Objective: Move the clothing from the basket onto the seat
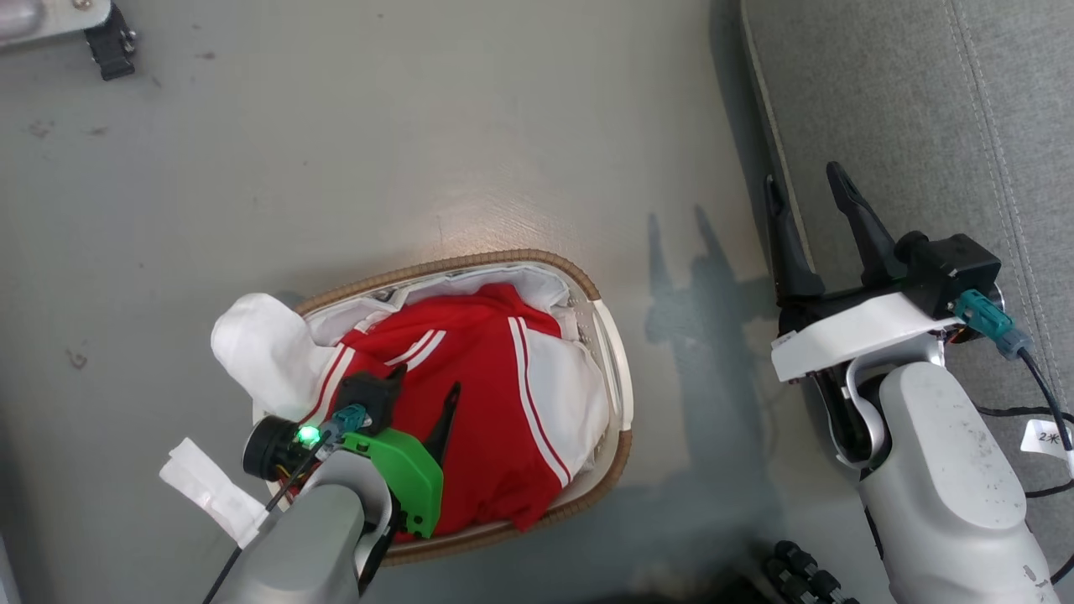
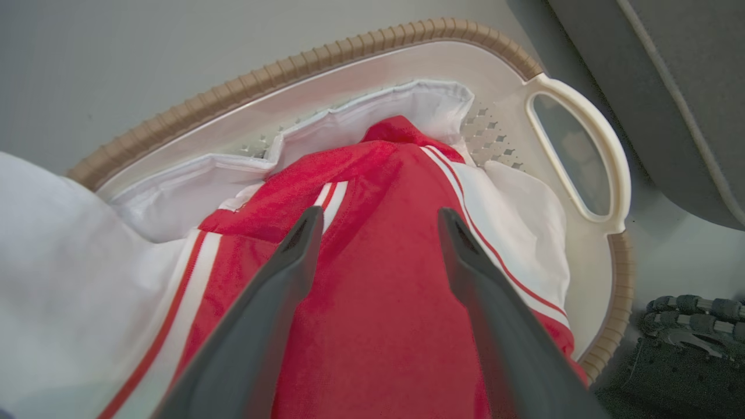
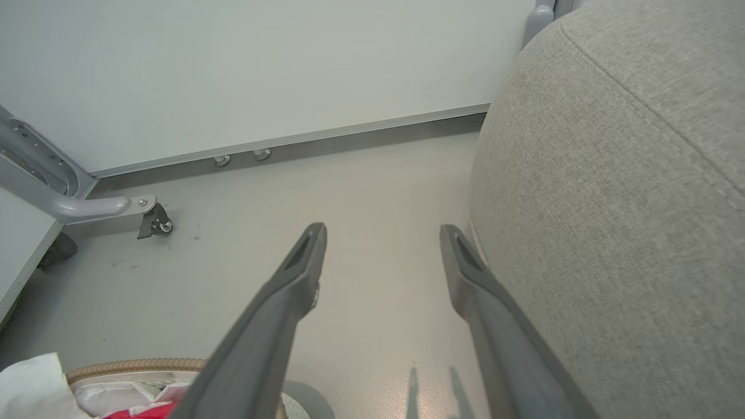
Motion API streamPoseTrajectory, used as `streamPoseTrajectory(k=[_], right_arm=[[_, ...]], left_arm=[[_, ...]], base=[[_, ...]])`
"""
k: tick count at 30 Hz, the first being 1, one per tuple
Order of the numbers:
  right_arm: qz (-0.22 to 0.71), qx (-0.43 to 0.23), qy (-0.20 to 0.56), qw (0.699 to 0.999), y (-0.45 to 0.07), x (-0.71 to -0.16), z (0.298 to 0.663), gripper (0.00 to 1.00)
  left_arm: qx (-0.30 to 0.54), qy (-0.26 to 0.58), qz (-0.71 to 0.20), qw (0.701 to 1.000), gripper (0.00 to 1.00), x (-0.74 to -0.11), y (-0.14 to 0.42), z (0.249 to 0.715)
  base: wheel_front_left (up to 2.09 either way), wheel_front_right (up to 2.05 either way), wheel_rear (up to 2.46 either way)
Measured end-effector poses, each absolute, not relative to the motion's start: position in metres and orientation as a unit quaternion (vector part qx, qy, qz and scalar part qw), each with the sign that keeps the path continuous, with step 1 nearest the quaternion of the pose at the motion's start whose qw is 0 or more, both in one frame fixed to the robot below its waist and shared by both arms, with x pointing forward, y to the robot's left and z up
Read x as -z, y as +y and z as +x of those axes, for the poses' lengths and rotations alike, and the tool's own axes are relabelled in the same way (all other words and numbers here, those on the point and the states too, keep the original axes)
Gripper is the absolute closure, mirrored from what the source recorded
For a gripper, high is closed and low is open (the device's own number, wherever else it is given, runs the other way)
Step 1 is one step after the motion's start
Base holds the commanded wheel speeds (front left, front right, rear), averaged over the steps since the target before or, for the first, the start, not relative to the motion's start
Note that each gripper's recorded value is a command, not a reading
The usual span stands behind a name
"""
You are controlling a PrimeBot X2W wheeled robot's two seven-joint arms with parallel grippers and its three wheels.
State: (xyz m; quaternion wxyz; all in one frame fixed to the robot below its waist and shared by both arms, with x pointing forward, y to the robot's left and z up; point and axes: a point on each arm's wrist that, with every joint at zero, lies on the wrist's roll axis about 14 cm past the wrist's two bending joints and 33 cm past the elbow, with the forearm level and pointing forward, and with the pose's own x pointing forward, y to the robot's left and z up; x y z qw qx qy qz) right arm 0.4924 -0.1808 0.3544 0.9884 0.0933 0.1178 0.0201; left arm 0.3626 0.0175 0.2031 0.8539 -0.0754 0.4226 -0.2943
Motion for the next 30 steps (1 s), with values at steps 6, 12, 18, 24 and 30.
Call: streamPoseTrajectory(k=[6, 12, 18, 24, 30], right_arm=[[0.088, -0.016, 0.136, 0.987, -0.185, -0.333, 0.495, 0.0], [0.08, -0.011, 0.156, 0.984, -0.19, -0.311, 0.494, 0.0], [0.078, -0.004, 0.179, 0.981, -0.196, -0.289, 0.488, 0.0], [0.08, -0.001, 0.194, 0.978, -0.199, -0.273, 0.487, 0.0], [0.082, 0.003, 0.209, 0.974, -0.201, -0.262, 0.481, 0.0]], left_arm=[[0.341, 0.446, -0.064, 0.825, 0.0, -0.181, 0.003, 0.352], [0.353, 0.465, -0.069, 0.809, 0.0, -0.158, -0.002, 0.354], [0.358, 0.476, -0.051, 0.801, 0.0, -0.132, 0.004, 0.363], [0.377, 0.494, -0.046, 0.782, 0.0, -0.112, -0.001, 0.352], [0.391, 0.511, -0.042, 0.764, 0.0, -0.097, -0.006, 0.344]], base=[[0.0, 0.0, 0.0], [0.0, 0.0, 0.0], [0.0, 0.0, 0.0], [0.0, 0.0, 0.0], [0.0, 0.0, 0.0]])
